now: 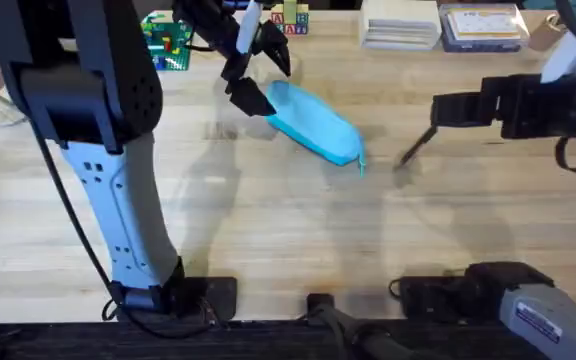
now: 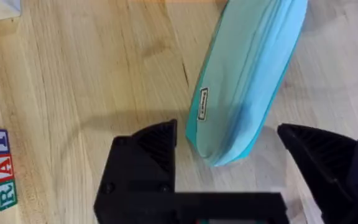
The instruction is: Unzip the bag, pick up the pens from the table one at a time and place them inside, then zip the bag closed.
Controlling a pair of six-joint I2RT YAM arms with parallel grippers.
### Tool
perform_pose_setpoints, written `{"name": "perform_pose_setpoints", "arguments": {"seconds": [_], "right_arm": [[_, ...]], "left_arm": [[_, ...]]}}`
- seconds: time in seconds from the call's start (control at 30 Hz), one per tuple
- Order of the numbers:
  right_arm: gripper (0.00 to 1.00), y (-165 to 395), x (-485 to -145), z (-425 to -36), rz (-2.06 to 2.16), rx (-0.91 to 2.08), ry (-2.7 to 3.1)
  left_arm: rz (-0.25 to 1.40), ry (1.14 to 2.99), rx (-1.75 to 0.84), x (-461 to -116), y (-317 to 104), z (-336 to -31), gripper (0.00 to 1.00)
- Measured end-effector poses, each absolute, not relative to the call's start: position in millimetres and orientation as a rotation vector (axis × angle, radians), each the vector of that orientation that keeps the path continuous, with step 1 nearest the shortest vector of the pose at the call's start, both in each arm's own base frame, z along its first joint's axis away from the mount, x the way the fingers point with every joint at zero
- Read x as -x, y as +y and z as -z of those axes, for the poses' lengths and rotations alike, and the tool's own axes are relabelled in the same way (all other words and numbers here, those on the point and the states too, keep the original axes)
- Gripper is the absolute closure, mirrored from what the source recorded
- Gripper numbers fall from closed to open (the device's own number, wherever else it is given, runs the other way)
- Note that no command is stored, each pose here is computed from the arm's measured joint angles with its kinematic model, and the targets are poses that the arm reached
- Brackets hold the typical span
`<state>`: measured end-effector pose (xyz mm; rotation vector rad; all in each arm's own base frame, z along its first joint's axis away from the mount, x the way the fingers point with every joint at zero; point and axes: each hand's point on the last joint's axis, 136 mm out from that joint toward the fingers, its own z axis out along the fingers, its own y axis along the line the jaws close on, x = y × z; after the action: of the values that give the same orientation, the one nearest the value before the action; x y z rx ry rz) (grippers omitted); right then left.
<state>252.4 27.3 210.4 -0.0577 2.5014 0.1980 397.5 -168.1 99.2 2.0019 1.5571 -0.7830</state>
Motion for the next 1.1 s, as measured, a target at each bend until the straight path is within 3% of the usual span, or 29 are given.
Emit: {"name": "perform_pose_setpoints", "arguments": {"seconds": [0.2,0.27,0.4,0.43,1.1], "right_arm": [[0.004,27.3,-252.4,-210.4,-0.198,0.058,2.501],[0.005,27.3,-252.4,-210.4,-0.198,0.058,2.501],[0.004,27.3,-252.4,-210.5,-0.198,0.058,2.501],[0.004,27.3,-252.4,-210.4,-0.198,0.058,2.502],[0.004,29.2,-242.3,-203.7,-0.215,0.059,2.550]], "left_arm": [[0.784,1.558,-2.001,-397.5,-168.2,-99.2,0.011],[0.784,1.557,-2.000,-397.6,-168.3,-99.4,0.277],[0.783,1.555,-2.001,-397.6,-168.3,-99.4,0.906],[0.783,1.553,-2.003,-397.5,-168.3,-99.3,0.940],[0.783,1.552,-2.005,-397.3,-168.7,-99.1,0.957]]}}
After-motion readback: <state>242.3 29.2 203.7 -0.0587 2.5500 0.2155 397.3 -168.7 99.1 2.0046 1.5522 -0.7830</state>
